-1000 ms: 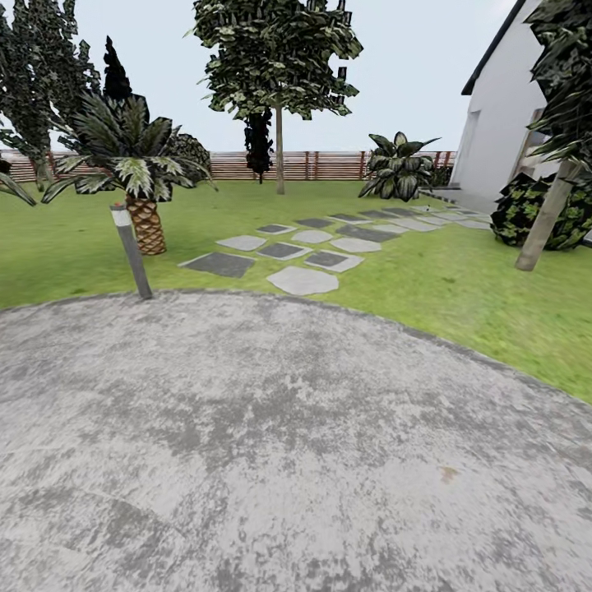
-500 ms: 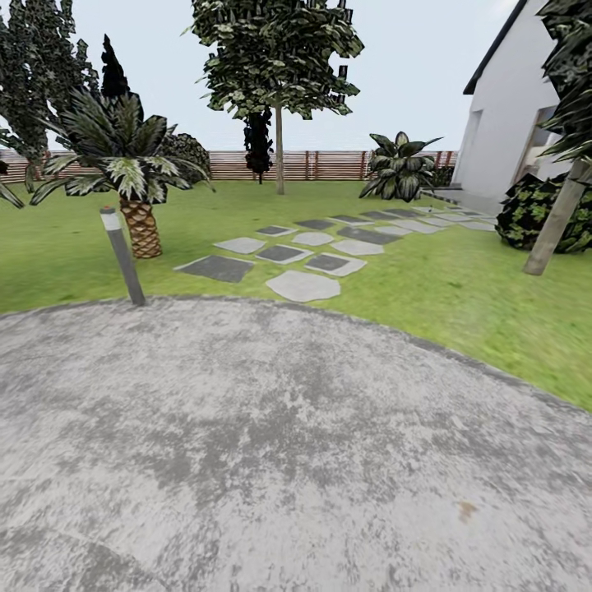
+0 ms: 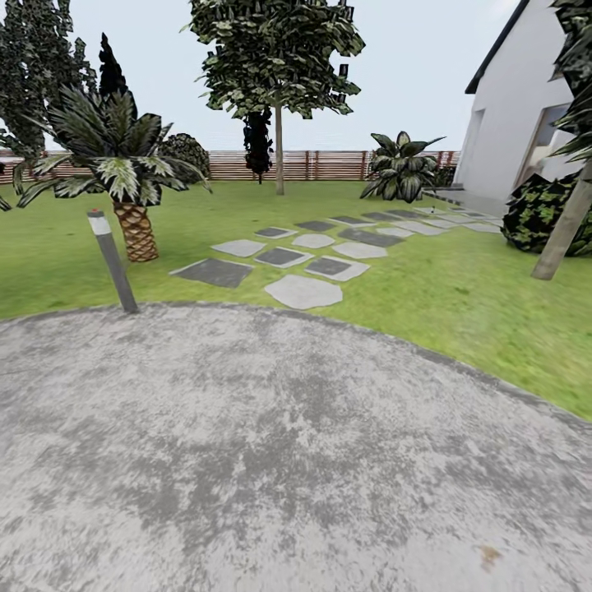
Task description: In the garden, pick up the pesticide atomizer on the floor and spray pesticide onto both trees until each tree trunk is fully covered.
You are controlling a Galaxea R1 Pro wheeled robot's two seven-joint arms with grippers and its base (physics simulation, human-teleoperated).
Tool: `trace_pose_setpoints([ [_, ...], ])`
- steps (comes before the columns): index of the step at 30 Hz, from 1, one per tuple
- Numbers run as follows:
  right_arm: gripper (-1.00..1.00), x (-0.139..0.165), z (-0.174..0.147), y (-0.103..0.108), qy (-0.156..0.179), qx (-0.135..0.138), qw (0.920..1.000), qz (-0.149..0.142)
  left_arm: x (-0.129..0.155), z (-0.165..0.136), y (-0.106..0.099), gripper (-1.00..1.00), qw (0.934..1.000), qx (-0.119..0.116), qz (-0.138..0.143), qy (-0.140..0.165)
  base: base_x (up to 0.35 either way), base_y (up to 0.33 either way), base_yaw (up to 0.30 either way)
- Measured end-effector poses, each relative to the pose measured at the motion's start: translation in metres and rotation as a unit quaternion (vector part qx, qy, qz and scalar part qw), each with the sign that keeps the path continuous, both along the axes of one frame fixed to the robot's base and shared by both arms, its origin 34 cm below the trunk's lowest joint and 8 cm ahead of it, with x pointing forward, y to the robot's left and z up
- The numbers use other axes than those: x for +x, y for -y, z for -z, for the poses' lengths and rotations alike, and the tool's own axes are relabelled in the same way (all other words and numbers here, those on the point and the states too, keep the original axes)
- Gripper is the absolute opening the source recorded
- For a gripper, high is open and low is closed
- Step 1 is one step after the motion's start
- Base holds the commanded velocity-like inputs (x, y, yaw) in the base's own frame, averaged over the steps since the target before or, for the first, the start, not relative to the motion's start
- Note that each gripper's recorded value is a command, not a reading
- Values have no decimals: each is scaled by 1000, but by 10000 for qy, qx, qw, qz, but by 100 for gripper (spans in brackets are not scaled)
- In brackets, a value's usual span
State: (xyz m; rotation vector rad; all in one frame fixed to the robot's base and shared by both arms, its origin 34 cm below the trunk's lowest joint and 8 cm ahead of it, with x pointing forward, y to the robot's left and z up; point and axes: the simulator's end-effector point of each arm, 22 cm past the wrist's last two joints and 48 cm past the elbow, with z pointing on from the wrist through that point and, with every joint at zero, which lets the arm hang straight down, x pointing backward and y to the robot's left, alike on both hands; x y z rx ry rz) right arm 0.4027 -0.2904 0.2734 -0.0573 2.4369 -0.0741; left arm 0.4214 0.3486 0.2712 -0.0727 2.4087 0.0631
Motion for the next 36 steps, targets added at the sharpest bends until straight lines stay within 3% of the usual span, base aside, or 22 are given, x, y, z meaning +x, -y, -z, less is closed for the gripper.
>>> trace_pose_setpoints([
  [21, 100, -1, 1, -1, -15, 4, 10000, 0, 0, 0, 0, 100, 10000, 0, 0, -1, 340, 0, 0],
  [36, 100, -1, 1, -1, -16, 4, 10000, 0, 0, 0, 0, 100, 10000, 0, 0, 0, 340, 0, -82],
])
